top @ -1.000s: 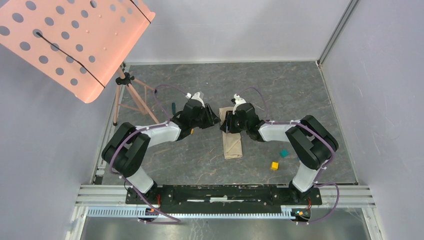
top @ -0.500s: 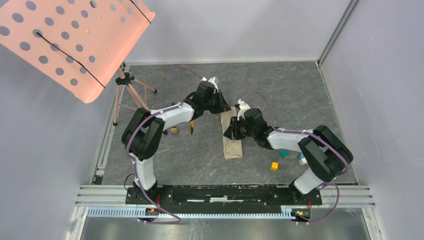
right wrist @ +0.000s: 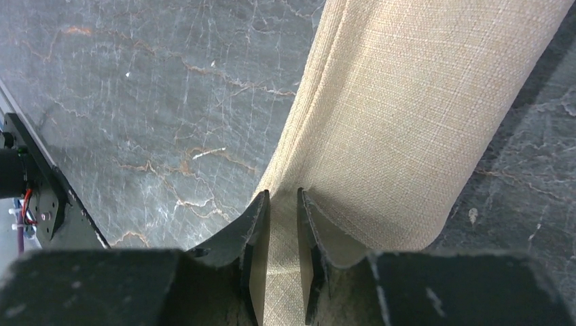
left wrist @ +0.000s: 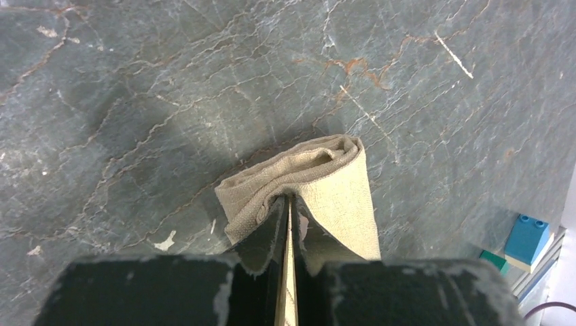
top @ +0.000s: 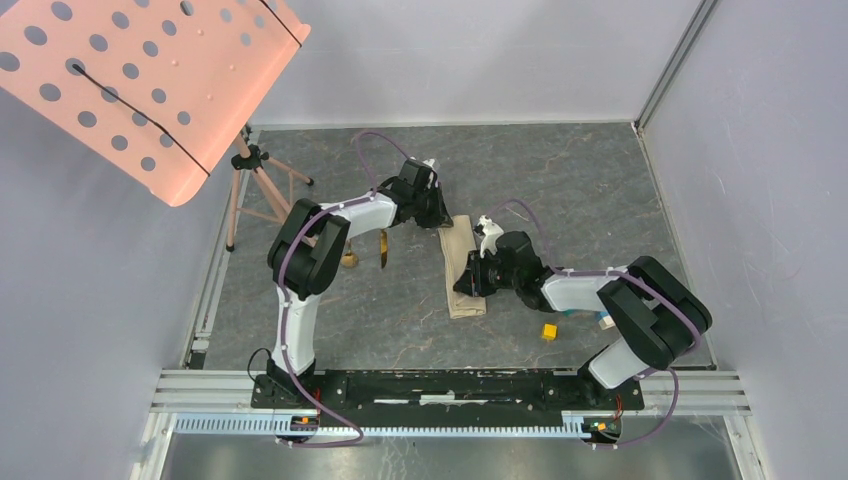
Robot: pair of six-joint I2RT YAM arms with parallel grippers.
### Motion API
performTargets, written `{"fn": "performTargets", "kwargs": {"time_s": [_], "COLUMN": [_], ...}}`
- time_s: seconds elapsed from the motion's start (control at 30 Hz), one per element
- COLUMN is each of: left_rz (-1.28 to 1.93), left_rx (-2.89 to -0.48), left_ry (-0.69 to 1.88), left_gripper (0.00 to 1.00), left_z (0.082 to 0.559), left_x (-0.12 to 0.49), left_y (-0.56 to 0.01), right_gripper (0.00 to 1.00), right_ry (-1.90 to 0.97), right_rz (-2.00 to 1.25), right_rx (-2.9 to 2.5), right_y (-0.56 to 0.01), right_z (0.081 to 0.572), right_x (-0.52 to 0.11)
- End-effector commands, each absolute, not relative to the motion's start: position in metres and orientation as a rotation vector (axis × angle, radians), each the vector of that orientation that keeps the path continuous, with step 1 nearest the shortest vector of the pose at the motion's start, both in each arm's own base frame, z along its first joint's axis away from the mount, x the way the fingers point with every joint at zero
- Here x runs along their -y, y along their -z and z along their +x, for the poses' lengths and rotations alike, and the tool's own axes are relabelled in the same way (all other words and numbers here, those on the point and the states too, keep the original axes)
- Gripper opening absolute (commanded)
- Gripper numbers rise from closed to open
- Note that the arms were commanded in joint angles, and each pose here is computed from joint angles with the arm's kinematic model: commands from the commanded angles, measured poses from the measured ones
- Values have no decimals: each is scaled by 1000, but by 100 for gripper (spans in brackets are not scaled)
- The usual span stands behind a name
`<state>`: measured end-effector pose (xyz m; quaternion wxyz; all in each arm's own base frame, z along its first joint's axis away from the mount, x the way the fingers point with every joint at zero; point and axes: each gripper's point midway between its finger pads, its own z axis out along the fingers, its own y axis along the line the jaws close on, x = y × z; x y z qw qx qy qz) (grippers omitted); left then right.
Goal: Fold the napkin into a case and place the utensils inside
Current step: Smooth out the smaller rectangle-folded napkin at the center of the board.
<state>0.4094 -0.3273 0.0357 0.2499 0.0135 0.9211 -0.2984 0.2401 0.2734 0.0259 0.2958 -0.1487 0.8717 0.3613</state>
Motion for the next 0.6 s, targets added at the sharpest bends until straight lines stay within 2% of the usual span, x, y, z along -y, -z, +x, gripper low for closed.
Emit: {"fn": "performTargets", "kwargs": {"time_s": [0.0,0.13,0.4,0.47,0.57], "left_rz": [148,161,142,122,69], "left_rx": [-2443,-2404,-2311,-2282,-2230], "left_ry": [791,827,788,775,758], "left_gripper": [10,13,28,32,37], "left_z": [419,417,400,393,382], "left_x": [324,326,303,294,279], "left_y": [-55,-79,-130,-135,-139], "right_gripper": [27,31,33,34,40], "right_ry": [-979,-912,-598,-536,-604], "right_rz": [-479,-508,-567,-580,-641], "right_rx": [-2311,-2342,-2433,-2427,-2365], "right_y": [-30,-23,4,-1,-23], "right_z": [228,226,224,227,230], "right_x": [-271,-262,-217,-209,-221]}}
